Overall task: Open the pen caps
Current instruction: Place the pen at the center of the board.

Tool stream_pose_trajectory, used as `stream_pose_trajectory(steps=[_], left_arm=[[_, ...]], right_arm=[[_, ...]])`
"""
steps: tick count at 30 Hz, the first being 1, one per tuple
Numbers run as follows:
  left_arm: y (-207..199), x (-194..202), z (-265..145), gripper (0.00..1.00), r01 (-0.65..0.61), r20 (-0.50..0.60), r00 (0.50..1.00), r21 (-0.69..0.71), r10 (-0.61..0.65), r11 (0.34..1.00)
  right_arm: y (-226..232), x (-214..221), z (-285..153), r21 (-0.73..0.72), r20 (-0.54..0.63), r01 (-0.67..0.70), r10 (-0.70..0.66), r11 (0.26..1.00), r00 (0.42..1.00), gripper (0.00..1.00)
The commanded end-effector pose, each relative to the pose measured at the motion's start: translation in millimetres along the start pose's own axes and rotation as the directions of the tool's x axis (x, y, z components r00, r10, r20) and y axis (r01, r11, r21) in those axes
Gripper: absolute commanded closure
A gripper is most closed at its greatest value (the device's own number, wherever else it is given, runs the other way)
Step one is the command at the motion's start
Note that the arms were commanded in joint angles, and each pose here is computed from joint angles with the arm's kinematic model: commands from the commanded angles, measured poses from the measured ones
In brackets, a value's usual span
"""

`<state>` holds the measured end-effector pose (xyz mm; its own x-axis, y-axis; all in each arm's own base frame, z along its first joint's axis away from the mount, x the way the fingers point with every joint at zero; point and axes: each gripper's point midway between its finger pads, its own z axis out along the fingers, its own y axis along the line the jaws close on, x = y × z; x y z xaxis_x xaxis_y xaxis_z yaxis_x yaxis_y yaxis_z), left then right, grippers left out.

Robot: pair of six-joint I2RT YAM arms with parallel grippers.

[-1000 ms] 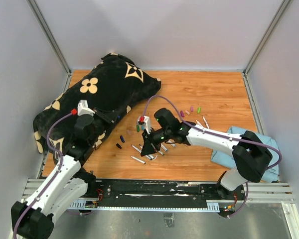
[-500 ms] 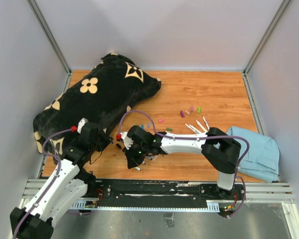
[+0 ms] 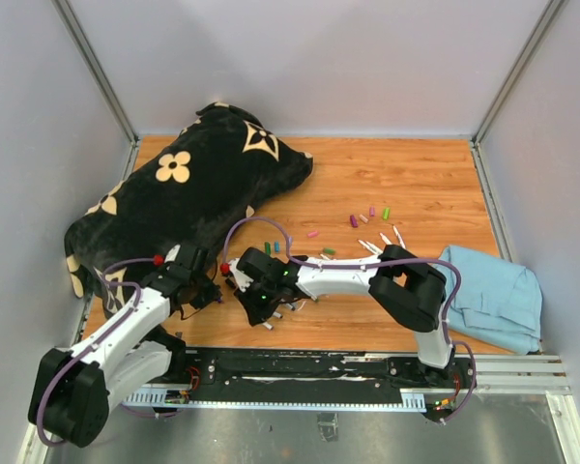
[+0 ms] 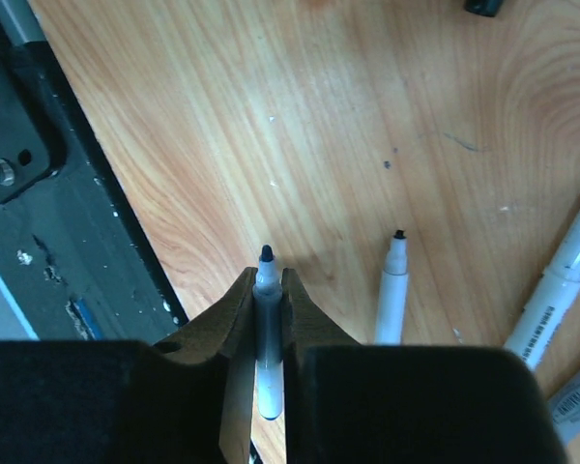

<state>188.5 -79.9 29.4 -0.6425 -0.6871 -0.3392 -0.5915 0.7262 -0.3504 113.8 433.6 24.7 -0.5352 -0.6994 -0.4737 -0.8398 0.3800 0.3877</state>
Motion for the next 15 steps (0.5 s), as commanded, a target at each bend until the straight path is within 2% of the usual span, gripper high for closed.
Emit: stream_pose_trajectory(steps=[1,15], left_arm=[[-2,3,10,0.98,-0.002,-0.013,1.0,0.0,0.002,1.0],[8,12,25,0.89,-0.009,-0.047,0.999,-0.038,0.007,0.999]], right_arm=[[-8,0,1,0.083,-0.016,0.034,-0.033,0.996,0.999,0.88],[-32,14,9,0.19,-0.078,0.041,-0.027,0.981,0.997,0.8]])
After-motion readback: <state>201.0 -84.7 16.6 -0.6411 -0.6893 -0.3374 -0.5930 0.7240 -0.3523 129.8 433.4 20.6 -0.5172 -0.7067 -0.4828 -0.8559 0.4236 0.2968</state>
